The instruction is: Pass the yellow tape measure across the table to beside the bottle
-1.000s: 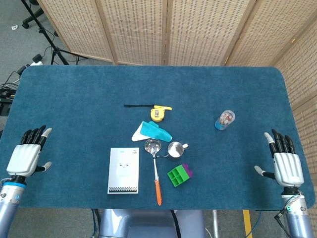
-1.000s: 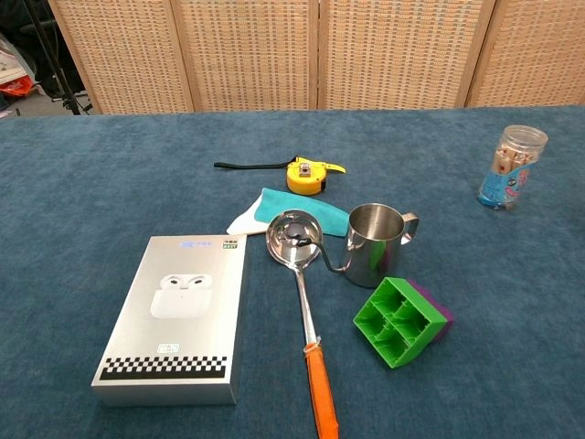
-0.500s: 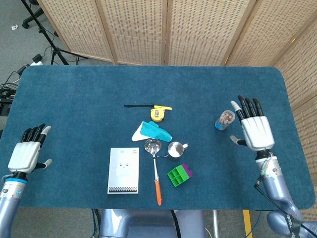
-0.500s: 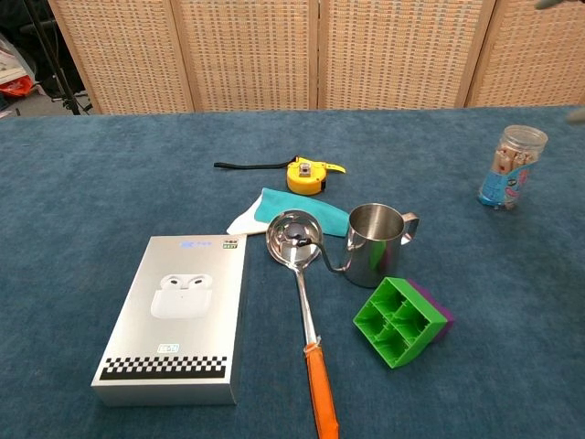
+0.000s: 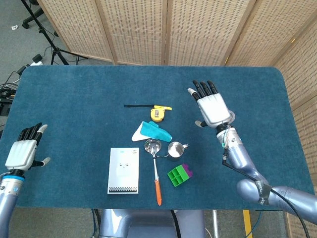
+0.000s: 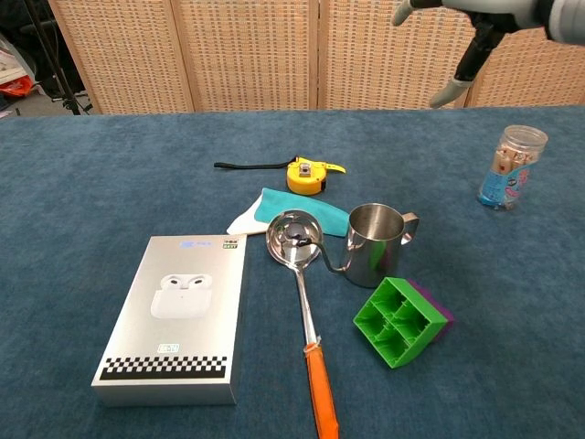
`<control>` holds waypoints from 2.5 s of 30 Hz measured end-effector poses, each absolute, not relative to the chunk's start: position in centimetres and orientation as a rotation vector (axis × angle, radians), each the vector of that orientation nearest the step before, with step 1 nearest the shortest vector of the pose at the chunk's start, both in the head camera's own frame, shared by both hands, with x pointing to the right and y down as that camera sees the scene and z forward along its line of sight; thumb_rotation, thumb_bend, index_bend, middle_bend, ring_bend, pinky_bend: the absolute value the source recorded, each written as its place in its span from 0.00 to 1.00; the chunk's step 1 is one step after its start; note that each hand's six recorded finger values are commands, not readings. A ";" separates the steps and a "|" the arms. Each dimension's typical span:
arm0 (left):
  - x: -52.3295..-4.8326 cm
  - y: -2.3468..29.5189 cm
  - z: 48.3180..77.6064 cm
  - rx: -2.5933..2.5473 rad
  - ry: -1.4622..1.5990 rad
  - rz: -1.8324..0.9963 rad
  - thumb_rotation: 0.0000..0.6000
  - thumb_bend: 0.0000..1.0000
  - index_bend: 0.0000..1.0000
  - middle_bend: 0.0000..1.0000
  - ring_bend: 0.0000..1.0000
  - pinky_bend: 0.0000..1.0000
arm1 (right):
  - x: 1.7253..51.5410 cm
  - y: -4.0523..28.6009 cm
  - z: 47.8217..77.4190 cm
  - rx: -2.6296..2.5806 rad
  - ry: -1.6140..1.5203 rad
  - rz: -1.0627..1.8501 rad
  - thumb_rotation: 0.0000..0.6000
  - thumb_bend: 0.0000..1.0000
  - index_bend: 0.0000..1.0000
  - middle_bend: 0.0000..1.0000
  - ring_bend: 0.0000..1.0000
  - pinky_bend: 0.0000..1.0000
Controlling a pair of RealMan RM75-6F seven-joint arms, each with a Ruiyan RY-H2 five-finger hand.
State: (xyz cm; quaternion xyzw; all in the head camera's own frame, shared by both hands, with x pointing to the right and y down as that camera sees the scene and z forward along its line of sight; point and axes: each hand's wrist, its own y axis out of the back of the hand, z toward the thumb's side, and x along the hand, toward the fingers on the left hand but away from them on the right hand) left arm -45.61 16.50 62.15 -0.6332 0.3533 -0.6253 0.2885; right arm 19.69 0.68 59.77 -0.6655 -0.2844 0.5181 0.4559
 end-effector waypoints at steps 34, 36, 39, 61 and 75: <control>-46.7 16.5 64.7 -1.798 0.941 -1.733 1.00 0.20 0.00 0.00 0.00 0.00 | 6.2 -1.7 71.2 -1.796 -0.442 1.707 1.00 0.10 0.17 0.00 0.00 0.00; -46.7 16.5 64.7 -1.801 0.943 -1.734 1.00 0.20 0.00 0.00 0.00 0.00 | 5.8 -1.7 71.5 -1.798 -0.446 1.708 1.00 0.10 0.17 0.00 0.00 0.00; -46.8 16.4 64.8 -1.799 0.943 -1.736 1.00 0.20 0.00 0.00 0.00 0.00 | 5.1 -1.7 71.9 -1.806 -0.451 1.703 1.00 0.10 0.17 0.00 0.00 0.00; -46.6 16.5 65.1 -1.821 0.932 -1.737 1.00 0.20 0.00 0.00 0.00 0.00 | 5.1 -1.9 73.6 -1.847 -0.492 1.679 1.00 0.13 0.18 0.00 0.00 0.00; -46.8 16.5 65.1 -1.822 0.934 -1.745 1.00 0.20 0.00 0.00 0.00 0.00 | 5.2 -1.5 74.9 -1.879 -0.496 1.674 1.00 0.13 0.19 0.00 0.00 0.00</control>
